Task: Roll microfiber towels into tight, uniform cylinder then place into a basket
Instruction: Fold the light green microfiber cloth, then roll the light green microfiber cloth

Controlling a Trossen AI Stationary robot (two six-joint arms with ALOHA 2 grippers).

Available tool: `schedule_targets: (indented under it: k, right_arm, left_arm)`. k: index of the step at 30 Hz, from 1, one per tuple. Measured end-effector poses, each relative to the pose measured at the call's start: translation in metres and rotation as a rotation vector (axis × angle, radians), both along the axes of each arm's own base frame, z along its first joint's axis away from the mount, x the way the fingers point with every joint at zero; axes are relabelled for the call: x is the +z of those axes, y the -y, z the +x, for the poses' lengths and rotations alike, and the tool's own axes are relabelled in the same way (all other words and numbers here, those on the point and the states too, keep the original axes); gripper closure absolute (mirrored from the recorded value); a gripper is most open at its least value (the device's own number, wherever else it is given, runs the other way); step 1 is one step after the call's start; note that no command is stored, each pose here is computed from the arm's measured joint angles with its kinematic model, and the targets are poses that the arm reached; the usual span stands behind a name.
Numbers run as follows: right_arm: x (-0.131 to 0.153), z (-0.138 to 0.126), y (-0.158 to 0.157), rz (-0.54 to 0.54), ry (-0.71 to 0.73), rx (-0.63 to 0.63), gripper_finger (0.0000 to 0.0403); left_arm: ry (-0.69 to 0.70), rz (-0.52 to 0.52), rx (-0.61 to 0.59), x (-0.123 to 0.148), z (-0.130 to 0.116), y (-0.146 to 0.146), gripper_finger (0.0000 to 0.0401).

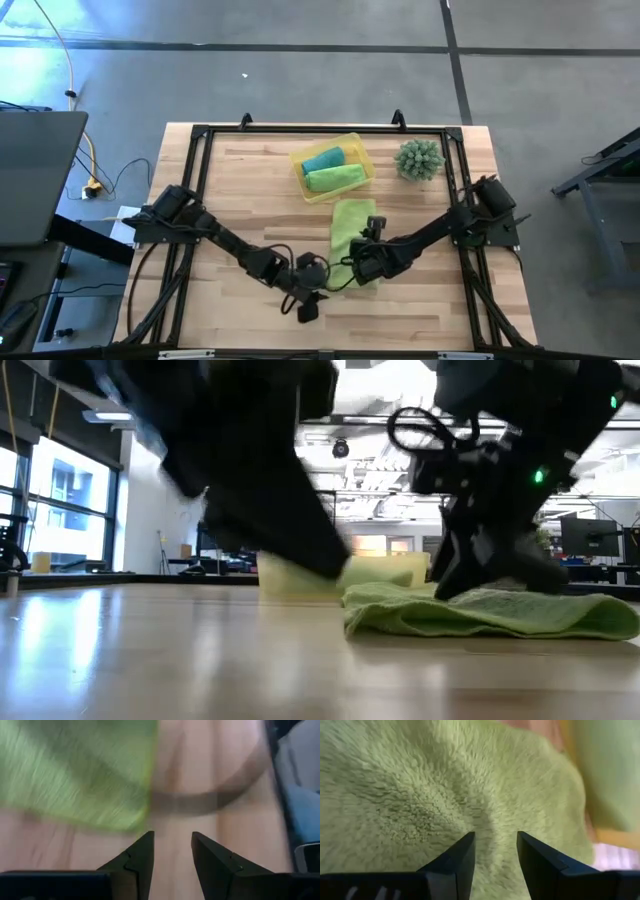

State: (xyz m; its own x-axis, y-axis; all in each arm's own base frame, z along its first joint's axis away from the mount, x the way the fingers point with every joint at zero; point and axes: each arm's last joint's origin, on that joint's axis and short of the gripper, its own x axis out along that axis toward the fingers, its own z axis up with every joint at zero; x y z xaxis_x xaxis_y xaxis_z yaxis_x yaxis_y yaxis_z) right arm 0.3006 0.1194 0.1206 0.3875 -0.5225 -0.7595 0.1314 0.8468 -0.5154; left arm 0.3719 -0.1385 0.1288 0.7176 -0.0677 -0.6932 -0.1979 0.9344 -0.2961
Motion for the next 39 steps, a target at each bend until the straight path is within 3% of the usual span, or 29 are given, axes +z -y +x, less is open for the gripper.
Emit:
schedule_targets:
  k: [7,12,18,23,25,28,32,39]
  right_arm:
    - [0.04,-0.022,0.007,-0.014,-0.02,-0.025,0.0266]
    - [0.06,-0.042,0.0,0.023,-0.088,0.03,0.0266]
    - [0.049,-0.081,-0.018,0.069,-0.059,0.064,0.0266]
    - [0.03,-0.11,-0.026,0.222,0.111,0.071,0.0266]
    - [0.025,-0.114,-0.032,0.308,0.191,0.135,0.0266]
    - [0.017,-0.116,-0.038,0.38,0.201,0.327,0.0266]
    - [0.01,-0.118,-0.042,0.368,0.197,0.529,0.0266]
    - [0.008,-0.115,-0.039,0.325,0.2,0.566,0.0257]
  left_arm:
    - [0.08,0.259,-0.185,0.008,0.004,-0.002,0.0282]
    - [0.089,0.456,-0.2,0.009,0.006,-0.008,0.0282]
    - [0.079,0.442,-0.187,0.009,0.008,-0.016,0.0282]
    - [0.077,0.434,-0.194,0.009,0.009,-0.017,0.0282]
    - [0.076,0.425,-0.204,0.008,0.009,-0.017,0.0282]
    - [0.066,0.397,-0.242,0.004,0.009,-0.015,0.0282]
    - [0.031,0.436,-0.354,-0.01,0.009,-0.013,0.0282]
    - [0.02,0.481,-0.367,-0.016,0.01,-0.014,0.0278]
